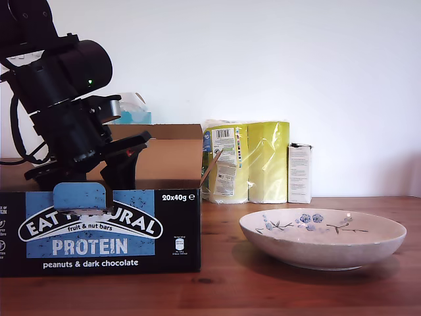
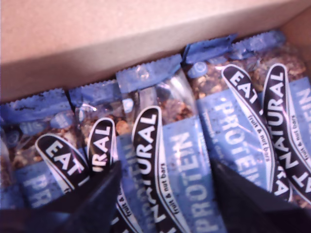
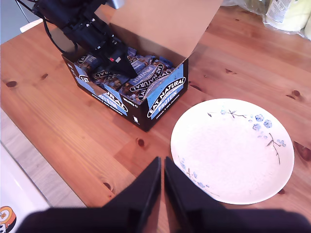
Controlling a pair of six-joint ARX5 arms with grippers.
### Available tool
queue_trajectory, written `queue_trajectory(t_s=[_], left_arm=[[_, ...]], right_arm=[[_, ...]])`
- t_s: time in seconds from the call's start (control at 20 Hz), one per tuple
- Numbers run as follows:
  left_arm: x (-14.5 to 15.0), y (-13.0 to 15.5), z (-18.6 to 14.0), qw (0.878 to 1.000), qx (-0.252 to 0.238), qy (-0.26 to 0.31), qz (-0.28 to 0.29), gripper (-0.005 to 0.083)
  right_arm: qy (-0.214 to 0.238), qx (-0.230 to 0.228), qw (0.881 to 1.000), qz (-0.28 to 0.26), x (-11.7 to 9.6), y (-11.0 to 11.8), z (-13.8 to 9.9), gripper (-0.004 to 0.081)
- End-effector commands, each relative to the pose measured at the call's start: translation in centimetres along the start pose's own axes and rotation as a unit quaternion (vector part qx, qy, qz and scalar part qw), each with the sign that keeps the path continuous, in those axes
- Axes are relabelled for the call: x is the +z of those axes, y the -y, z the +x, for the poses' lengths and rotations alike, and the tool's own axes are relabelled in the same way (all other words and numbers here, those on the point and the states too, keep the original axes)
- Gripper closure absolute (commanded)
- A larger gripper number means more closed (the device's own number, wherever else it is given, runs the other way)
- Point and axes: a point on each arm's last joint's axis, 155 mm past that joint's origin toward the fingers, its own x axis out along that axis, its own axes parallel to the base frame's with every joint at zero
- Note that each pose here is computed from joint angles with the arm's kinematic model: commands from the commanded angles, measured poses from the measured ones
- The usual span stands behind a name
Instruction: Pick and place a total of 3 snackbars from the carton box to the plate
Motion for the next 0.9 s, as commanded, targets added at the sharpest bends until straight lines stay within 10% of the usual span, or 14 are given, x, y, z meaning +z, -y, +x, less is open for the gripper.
queue_trajectory(t_s=[0.0,0.55,0.85], left_arm=[[-1.3,-0.1,0.8,1.0,-0.001,-0.021,-0.004,0.0531],[1.3,1.4,-3.2,1.0,-0.011,-0.006,0.017,0.0579],[4.2,5.0,-7.3,0.99,-0.035,0.053,0.123,0.0581]], right_arm=[[0.008,0.0,1.0,-0.004,0.6,-0.1,-0.3,0.0783],[0.008,0.003,1.0,-0.006,0.6,-0.2,-0.3,0.0783],[-0.007,0.005,1.0,-0.005,-0.2,-0.3,-0.3,0.0783]])
